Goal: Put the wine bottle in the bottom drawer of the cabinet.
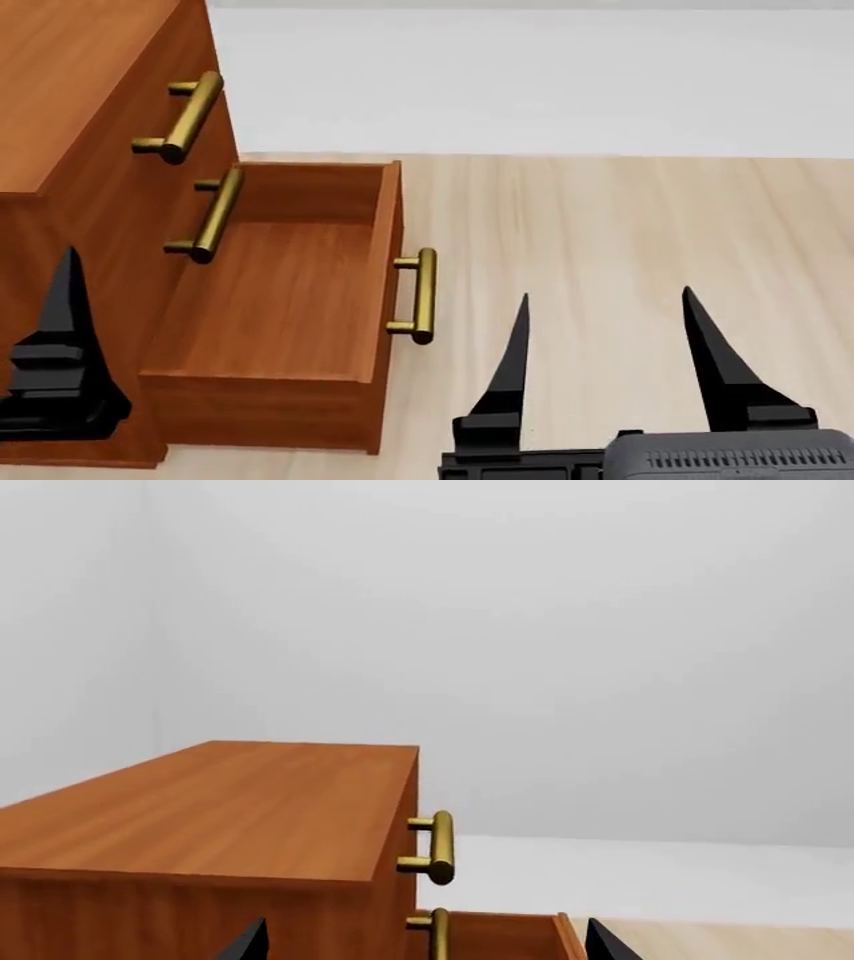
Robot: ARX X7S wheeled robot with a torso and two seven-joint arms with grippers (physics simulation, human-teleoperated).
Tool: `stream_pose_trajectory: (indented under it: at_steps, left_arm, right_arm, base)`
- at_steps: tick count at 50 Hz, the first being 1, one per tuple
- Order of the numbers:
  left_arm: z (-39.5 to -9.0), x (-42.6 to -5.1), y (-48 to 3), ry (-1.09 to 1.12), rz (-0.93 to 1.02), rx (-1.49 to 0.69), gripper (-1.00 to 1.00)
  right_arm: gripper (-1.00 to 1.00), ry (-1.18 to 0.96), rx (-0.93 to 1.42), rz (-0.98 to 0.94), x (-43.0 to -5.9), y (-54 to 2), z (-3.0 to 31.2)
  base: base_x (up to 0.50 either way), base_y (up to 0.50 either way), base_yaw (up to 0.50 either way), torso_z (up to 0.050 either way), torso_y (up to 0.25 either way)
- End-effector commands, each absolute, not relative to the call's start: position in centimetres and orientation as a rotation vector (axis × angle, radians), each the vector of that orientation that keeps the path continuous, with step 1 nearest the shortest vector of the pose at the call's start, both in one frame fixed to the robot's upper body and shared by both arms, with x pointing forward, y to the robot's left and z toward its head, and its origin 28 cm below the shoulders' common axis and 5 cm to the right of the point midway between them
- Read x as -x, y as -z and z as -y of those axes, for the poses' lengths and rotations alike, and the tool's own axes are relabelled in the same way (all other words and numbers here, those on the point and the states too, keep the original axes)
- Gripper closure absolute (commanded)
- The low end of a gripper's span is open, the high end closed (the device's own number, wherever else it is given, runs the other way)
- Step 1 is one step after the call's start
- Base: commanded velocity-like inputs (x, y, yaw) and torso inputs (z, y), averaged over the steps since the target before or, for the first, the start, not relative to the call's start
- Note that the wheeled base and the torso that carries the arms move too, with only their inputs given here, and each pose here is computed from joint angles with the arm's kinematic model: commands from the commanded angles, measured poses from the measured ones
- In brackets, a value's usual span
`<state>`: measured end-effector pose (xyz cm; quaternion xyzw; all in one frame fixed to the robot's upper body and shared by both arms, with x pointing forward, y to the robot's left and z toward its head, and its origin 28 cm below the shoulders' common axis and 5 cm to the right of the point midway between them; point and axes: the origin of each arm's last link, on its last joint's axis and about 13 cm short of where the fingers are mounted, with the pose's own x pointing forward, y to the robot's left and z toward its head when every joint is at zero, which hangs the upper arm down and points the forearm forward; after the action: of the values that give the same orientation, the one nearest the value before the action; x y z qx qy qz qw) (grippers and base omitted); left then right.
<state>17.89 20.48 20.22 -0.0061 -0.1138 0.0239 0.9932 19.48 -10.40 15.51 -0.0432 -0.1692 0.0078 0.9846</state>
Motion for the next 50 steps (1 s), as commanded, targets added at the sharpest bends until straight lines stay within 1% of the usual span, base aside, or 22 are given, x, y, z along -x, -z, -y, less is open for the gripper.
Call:
stream_pose_trajectory:
  at_steps: [1, 16, 36, 50]
  left_arm:
    - [-20.44, -17.93, -20.15, -0.046, 0.225, 0.013, -1.00]
    - [-20.50, -18.01, -20.01, -0.046, 0.222, 0.010, -1.00]
    - [-20.40, -18.02, -20.07, -0.038, 0.221, 0.011, -1.00]
    - [-20.28, -17.42, -20.44, -0.031, 0.232, 0.006, -1.00]
  right_arm:
    - [-1.00, -0.018, 0.089, 0.340, -19.54, -15.47, 10.38]
    - [-1.00, -0.034, 0.085, 0.317, -19.70, -15.23, 10.22]
    - [-1.00, -0.029, 0.087, 0.333, -19.69, -15.46, 10.20]
    - [-1.00, -0.040, 0.096, 0.348, -19.28, -15.91, 10.21]
  base:
    - [0.20, 0.00, 0.00, 0.000, 0.000]
    - [0.20, 0.00, 0.00, 0.000, 0.001]
    - [0.20, 0.00, 0.00, 0.000, 0.000]
    - [0.03, 0.00, 0.00, 0.000, 0.000]
